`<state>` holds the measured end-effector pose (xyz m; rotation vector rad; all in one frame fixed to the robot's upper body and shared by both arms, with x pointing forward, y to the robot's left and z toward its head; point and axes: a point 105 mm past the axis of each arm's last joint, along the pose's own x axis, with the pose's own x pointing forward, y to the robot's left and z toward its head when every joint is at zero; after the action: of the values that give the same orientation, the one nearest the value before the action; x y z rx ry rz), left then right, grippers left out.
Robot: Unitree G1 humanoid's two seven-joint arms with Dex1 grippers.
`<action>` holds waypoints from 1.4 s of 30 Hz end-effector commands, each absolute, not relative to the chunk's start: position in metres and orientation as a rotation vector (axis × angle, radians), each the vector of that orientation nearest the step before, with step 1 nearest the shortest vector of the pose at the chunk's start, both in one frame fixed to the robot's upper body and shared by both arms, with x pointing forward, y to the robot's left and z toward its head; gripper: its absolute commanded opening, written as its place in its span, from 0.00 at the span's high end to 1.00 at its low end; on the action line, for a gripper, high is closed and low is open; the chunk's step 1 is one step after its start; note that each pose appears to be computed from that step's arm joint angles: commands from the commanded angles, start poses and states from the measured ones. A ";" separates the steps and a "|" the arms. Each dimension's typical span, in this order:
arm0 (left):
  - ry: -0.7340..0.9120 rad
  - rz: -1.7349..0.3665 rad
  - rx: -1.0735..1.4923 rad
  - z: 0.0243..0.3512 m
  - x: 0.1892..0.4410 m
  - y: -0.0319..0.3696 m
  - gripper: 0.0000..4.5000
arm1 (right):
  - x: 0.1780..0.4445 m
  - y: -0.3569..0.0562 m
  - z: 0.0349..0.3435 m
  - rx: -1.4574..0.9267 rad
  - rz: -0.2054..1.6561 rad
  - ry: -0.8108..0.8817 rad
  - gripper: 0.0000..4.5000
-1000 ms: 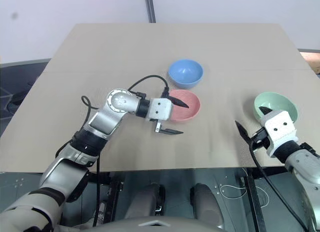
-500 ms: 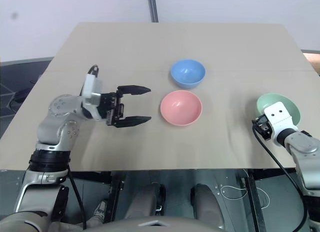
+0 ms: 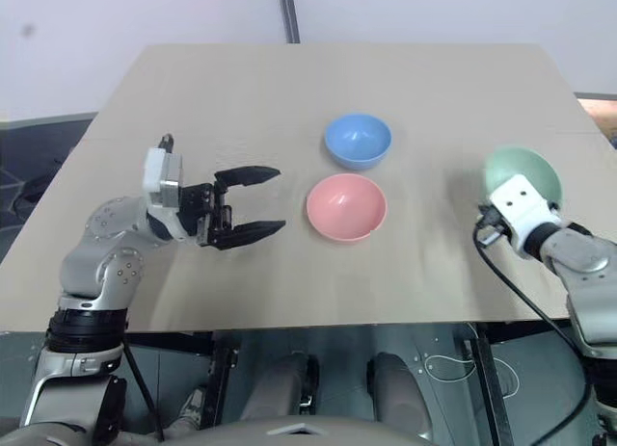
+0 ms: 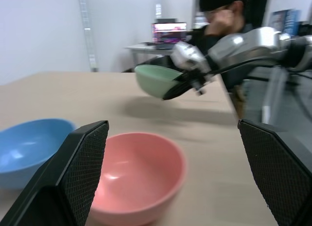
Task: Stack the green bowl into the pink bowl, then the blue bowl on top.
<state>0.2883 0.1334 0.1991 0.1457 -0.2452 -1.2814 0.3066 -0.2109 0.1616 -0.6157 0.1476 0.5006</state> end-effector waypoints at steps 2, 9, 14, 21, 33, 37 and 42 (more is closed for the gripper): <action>-0.272 -1.132 0.167 0.202 0.306 0.150 0.00 | 0.285 -0.114 0.190 -0.544 0.815 -0.075 0.99; -0.268 -1.083 0.204 0.192 0.313 0.157 0.00 | 0.299 -0.054 0.159 -0.543 0.958 -0.049 0.72; -0.273 -1.085 0.198 0.191 0.306 0.154 0.00 | 0.313 -0.064 0.164 -0.656 0.915 -0.079 0.16; -0.267 -1.035 0.182 0.186 0.304 0.157 0.00 | 0.323 -0.075 0.247 -0.489 0.883 -0.242 0.05; -0.277 -0.942 0.204 0.192 0.296 0.165 0.00 | 0.419 -0.134 0.215 -0.898 0.703 -0.186 0.05; -0.268 -0.922 0.210 0.193 0.290 0.170 0.00 | 0.426 -0.134 0.200 -1.035 0.777 -0.172 0.05; -0.259 -0.896 0.212 0.193 0.284 0.174 0.00 | 0.428 -0.120 0.184 -1.148 0.863 -0.179 0.05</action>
<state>0.2909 0.1754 0.1792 0.1885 -0.2100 -0.8942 0.4269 -0.1290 0.1693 -1.0957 -0.1027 0.8616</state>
